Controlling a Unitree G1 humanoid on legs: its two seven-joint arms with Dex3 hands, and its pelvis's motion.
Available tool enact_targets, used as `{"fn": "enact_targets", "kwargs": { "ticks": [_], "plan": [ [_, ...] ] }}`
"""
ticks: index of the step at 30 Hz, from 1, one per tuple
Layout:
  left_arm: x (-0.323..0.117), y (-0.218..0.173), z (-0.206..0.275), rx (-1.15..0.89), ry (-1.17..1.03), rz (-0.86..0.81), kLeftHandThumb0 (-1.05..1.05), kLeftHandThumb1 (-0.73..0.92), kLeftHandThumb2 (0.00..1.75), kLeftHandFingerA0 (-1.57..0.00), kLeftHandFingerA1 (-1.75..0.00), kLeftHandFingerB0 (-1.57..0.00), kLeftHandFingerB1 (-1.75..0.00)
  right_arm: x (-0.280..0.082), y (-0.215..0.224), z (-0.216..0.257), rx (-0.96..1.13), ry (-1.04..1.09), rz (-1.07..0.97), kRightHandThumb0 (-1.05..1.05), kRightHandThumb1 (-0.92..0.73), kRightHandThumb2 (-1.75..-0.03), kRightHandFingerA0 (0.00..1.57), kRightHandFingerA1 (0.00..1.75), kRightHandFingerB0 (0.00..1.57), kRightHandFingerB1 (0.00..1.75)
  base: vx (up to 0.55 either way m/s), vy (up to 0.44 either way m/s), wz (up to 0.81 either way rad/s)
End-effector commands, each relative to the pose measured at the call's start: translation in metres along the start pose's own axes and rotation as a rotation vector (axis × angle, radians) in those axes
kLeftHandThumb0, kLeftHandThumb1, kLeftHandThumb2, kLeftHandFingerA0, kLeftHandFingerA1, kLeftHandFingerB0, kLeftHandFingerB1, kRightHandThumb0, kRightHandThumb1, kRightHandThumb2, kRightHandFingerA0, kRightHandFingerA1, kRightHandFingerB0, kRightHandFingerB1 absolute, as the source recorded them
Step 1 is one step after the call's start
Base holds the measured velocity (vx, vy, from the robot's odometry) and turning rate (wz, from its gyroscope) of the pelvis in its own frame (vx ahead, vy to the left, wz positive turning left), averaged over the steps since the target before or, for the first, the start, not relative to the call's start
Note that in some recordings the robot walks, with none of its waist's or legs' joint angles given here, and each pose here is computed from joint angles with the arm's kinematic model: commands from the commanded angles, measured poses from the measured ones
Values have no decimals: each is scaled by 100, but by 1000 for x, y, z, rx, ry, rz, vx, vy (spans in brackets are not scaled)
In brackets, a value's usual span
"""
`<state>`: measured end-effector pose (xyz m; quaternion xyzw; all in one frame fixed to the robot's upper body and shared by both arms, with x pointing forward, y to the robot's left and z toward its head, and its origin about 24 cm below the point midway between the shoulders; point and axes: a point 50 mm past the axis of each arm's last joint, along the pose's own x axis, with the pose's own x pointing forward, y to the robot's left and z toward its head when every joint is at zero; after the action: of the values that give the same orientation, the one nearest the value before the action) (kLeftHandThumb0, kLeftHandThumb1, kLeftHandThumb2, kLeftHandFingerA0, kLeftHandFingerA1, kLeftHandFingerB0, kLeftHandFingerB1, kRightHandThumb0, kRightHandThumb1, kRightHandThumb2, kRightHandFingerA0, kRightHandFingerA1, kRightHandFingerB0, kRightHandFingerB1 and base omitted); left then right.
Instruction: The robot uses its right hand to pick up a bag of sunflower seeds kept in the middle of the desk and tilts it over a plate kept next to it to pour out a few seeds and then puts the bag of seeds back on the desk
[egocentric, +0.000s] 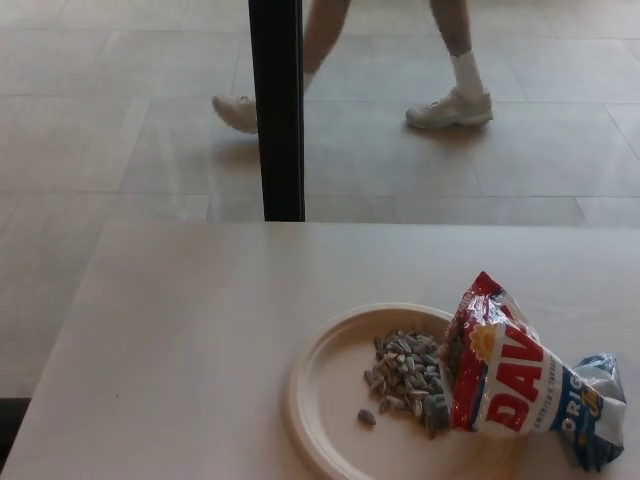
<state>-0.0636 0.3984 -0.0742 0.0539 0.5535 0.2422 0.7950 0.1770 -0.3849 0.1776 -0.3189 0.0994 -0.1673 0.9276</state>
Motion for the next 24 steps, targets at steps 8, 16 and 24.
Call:
{"fn": "enact_targets", "kwargs": {
  "ticks": [8,16,24],
  "plan": [
    [-2,4,2,-17,-36,15,-61,59,95,-29,-66,-25,-60,-128,-40,-221,1191,347,-1156,-57,-70,-61,0,17,0,27,0,0,0],
    [0,2,2,-31,-35,24,-64,56,97,-30,-67,-26,-60,-150,16,-225,1303,442,-1260,-47,-78,-64,0,39,2,35,0,0,0],
    [0,1,2,-58,-31,20,-59,62,94,-26,-65,-24,-59,-168,70,-270,1185,851,-933,-74,-54,-93,0,30,0,16,0,0,0]
  ]
}}
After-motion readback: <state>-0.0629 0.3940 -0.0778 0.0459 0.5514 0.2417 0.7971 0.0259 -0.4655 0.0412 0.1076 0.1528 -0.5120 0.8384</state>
